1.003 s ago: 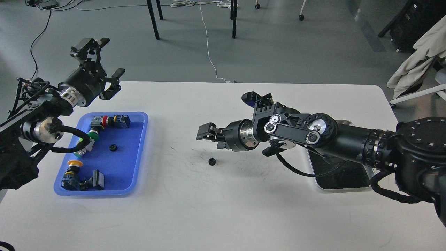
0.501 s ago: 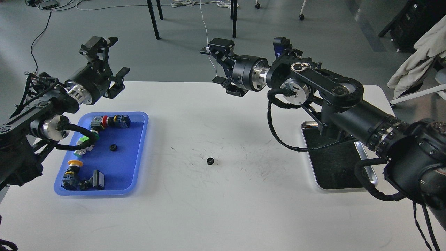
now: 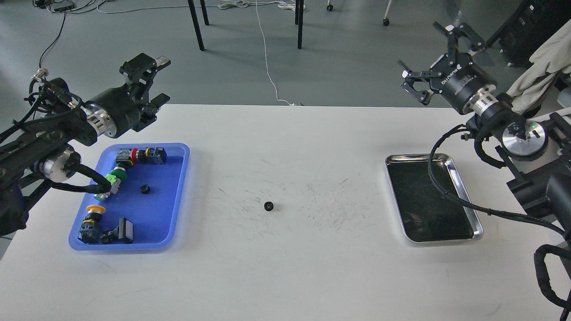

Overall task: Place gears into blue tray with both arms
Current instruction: 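Withdraw the right gripper and reach the left gripper toward the gear, then grasp the second black gear on the table with the left gripper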

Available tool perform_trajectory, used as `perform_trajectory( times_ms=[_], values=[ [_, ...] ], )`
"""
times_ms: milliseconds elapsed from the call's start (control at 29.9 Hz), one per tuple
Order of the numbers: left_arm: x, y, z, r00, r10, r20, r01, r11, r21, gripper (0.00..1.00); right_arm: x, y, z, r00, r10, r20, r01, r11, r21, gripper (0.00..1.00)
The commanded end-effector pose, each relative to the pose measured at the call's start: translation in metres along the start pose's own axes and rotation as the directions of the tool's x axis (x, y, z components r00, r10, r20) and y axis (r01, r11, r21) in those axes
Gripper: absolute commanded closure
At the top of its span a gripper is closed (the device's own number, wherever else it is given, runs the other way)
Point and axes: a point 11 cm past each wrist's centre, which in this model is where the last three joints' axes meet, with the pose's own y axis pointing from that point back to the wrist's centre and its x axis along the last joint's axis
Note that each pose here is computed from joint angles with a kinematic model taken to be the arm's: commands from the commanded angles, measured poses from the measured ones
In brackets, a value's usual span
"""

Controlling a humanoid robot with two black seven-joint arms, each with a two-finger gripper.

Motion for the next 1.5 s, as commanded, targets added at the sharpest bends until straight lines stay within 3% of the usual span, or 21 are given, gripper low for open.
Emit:
perform_trajectory(
  times_ms=[0,167,301,434,635,902,1036,1470],
  values=[
    [0.013,0.028,-0.019,0.984,0.001,0.177,-0.019,0.995,0.1,0.02,0.035,0.034,0.019,0.994,0.067,0.091,-0.069,0.998,0.013,0.05],
    [0.011,0.052,-0.002,0.947,-0.063,0.314,0.03,0.994,0.109,0.02,0.033,0.067,0.041,0.986,0.027,0.163,-0.033,0.999,0.034,0.05],
    [-0.015,0.049,0.006,0.924,-0.131,0.36,0.106,0.99,0.089,0.02,0.027,0.086,0.035,0.989,0.002,0.149,-0.009,0.999,0.045,0.05],
    [-0.053,0.044,0.011,0.835,-0.206,0.51,0.201,0.977,0.066,0.02,0.03,0.1,0.046,0.989,0.015,0.149,-0.018,1.0,0.017,0.04],
    [-0.108,0.021,0.008,0.661,-0.196,0.724,0.282,0.959,0.003,0.02,0.045,0.113,0.024,0.991,0.062,0.12,-0.07,0.995,0.064,0.03],
    [-0.17,0.017,-0.036,0.284,-0.218,0.934,0.417,0.905,0.085,0.02,0.064,0.123,0.026,0.984,0.123,0.13,-0.133,0.988,0.073,0.03],
    [-0.18,0.008,-0.055,0.13,-0.179,0.975,0.42,0.901,0.109,0.02,0.065,0.124,0.027,0.984,0.127,0.126,-0.136,0.988,0.067,0.03],
    [-0.215,0.001,-0.11,0.077,-0.218,0.973,0.424,0.89,0.166,0.04,0.064,0.123,0.028,0.984,0.126,0.122,-0.134,0.989,0.06,0.03]
  ],
)
